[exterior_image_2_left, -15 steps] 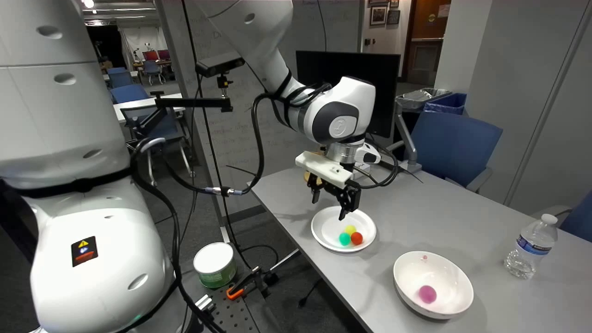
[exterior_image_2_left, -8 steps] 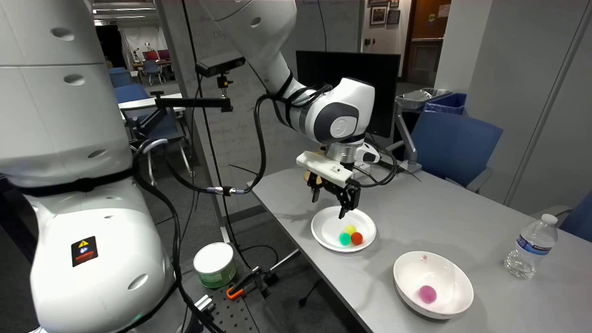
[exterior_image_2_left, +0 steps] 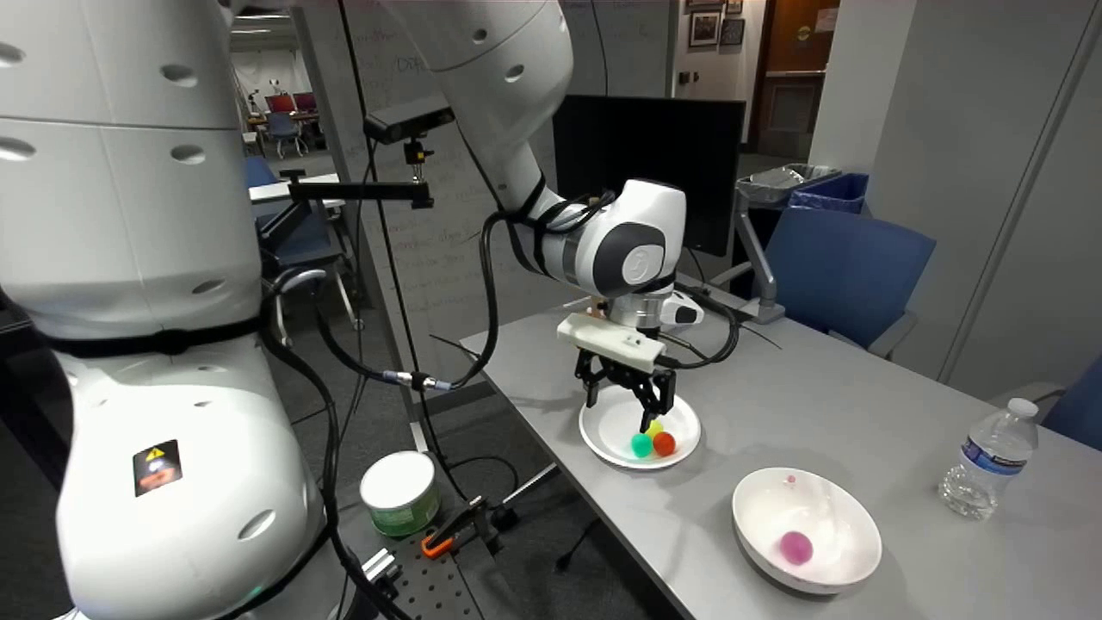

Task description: Move the green ball to the white bowl

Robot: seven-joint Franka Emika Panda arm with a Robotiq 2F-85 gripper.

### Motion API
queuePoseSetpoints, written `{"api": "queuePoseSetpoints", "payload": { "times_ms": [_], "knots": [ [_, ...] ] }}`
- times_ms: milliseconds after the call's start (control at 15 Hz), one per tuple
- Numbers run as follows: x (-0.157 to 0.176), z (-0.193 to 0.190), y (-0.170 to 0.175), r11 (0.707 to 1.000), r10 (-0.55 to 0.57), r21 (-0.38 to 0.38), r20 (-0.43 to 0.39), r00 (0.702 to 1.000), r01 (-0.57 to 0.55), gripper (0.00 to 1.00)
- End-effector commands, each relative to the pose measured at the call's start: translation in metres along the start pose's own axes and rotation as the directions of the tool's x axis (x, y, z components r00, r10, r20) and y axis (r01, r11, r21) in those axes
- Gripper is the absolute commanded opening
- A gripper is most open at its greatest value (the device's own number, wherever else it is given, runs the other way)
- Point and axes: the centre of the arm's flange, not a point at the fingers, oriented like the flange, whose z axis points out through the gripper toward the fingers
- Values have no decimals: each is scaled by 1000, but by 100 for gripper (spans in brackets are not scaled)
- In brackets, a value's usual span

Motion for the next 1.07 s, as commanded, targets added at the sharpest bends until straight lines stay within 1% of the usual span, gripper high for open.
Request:
{"api": "queuePoseSetpoints", "payload": {
  "times_ms": [0, 200, 467, 1000],
  "knots": [
    [23, 26, 1, 999, -33, -42, -26, 999, 32, 100],
    [38, 40, 3, 997, -57, -54, -61, 997, 53, 100],
    [55, 58, 5, 998, -54, -49, -86, 995, 50, 100],
    [78, 93, 8, 999, 11, -39, -116, 993, -16, 100]
  ]
}}
